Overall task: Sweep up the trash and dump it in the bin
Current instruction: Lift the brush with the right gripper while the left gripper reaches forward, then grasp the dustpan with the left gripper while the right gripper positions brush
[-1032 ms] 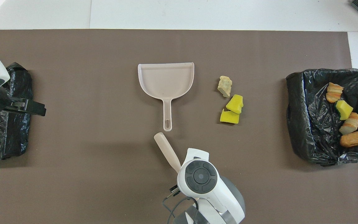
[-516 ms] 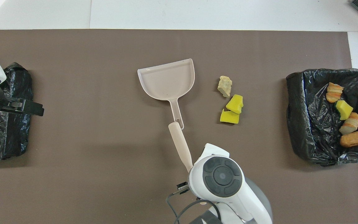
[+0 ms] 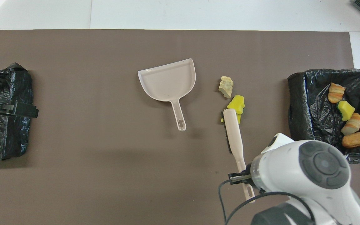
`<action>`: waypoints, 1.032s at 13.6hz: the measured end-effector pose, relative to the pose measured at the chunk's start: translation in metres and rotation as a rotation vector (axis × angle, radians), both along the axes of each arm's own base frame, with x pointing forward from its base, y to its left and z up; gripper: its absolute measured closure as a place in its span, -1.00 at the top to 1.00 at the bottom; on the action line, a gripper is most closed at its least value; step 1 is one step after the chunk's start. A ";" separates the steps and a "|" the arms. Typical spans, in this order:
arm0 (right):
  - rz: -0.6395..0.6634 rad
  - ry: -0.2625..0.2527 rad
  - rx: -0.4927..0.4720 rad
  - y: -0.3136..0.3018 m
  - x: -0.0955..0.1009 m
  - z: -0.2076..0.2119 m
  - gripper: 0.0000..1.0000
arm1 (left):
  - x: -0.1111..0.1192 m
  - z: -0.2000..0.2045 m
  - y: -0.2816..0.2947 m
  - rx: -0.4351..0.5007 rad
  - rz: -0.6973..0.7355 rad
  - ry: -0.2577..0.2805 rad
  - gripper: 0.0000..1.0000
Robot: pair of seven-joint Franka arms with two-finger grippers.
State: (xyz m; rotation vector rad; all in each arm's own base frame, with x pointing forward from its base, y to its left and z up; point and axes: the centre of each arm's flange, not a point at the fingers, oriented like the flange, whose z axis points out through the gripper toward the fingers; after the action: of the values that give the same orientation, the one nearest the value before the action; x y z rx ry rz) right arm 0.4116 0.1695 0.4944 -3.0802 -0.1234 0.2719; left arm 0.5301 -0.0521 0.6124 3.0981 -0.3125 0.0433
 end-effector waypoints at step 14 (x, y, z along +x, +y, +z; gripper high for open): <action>0.284 0.029 -0.368 -0.047 0.099 -0.143 -0.47 | -0.002 -0.114 -0.278 -0.092 0.120 -0.099 1.00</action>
State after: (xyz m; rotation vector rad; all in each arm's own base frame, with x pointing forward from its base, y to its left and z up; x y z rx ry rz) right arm 0.5110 0.1225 0.3511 -3.4146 -0.5747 0.3893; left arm 0.5278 -0.3304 0.4985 3.0247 -0.1232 0.2083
